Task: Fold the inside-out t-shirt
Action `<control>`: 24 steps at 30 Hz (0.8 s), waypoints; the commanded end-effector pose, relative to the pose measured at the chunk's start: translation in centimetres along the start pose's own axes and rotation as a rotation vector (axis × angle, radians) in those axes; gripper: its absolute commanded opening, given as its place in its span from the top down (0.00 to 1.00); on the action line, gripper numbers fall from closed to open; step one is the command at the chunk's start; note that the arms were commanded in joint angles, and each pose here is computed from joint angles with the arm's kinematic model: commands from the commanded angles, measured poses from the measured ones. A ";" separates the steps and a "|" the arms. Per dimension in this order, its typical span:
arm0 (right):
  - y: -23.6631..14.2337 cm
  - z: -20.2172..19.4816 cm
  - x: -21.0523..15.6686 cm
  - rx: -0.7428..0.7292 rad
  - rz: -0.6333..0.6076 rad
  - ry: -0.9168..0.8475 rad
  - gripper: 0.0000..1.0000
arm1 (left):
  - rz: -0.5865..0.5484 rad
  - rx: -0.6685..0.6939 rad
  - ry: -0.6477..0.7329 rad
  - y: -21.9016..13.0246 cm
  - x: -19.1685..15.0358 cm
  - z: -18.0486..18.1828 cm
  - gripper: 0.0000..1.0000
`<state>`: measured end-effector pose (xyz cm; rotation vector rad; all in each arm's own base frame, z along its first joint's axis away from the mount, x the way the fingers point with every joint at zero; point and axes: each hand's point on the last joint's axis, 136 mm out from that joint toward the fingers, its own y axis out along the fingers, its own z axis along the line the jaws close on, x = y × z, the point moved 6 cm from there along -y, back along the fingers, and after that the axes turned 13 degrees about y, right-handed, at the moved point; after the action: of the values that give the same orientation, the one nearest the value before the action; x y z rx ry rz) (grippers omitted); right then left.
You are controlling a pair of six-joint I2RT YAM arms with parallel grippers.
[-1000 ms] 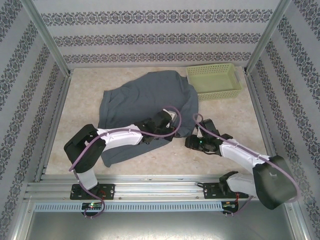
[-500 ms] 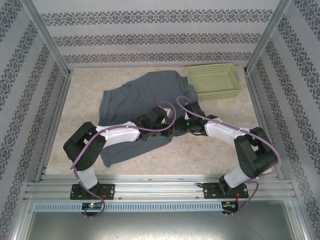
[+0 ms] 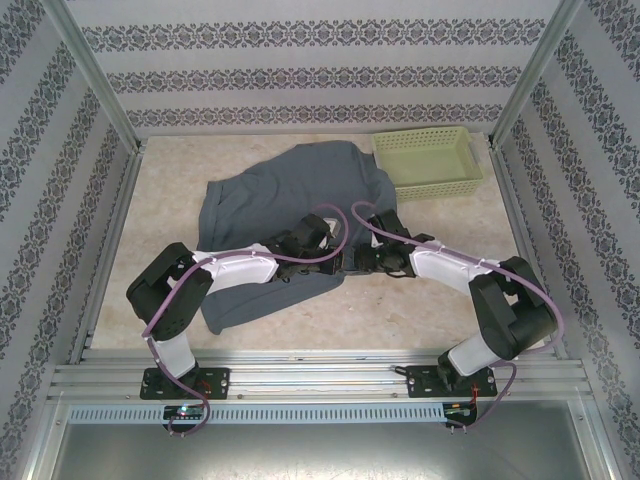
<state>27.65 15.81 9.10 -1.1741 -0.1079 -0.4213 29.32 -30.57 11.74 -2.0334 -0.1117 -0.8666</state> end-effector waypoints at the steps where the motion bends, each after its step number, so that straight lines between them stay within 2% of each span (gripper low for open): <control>1: 0.0 -0.7 -1.1 -0.026 0.009 -0.015 0.64 | -0.013 -0.003 -0.025 0.6 -0.1 0.6 0.98; 12: 0.8 -0.5 -0.8 -0.072 0.014 -0.014 0.67 | -0.012 -0.005 -0.025 0.4 -0.2 0.6 0.99; 17: -1.2 -0.1 -1.5 -0.066 -0.031 -0.016 0.67 | -0.006 -0.001 -0.024 0.4 -0.3 0.6 0.99; 24: -1.5 -0.5 -2.6 -0.024 -0.034 0.111 0.72 | -0.012 0.001 -0.026 0.4 -0.4 0.7 1.00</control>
<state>25.18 15.86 10.32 -1.1743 -0.1094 -0.4756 29.23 -30.49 11.38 -2.0325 -0.1098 -0.8637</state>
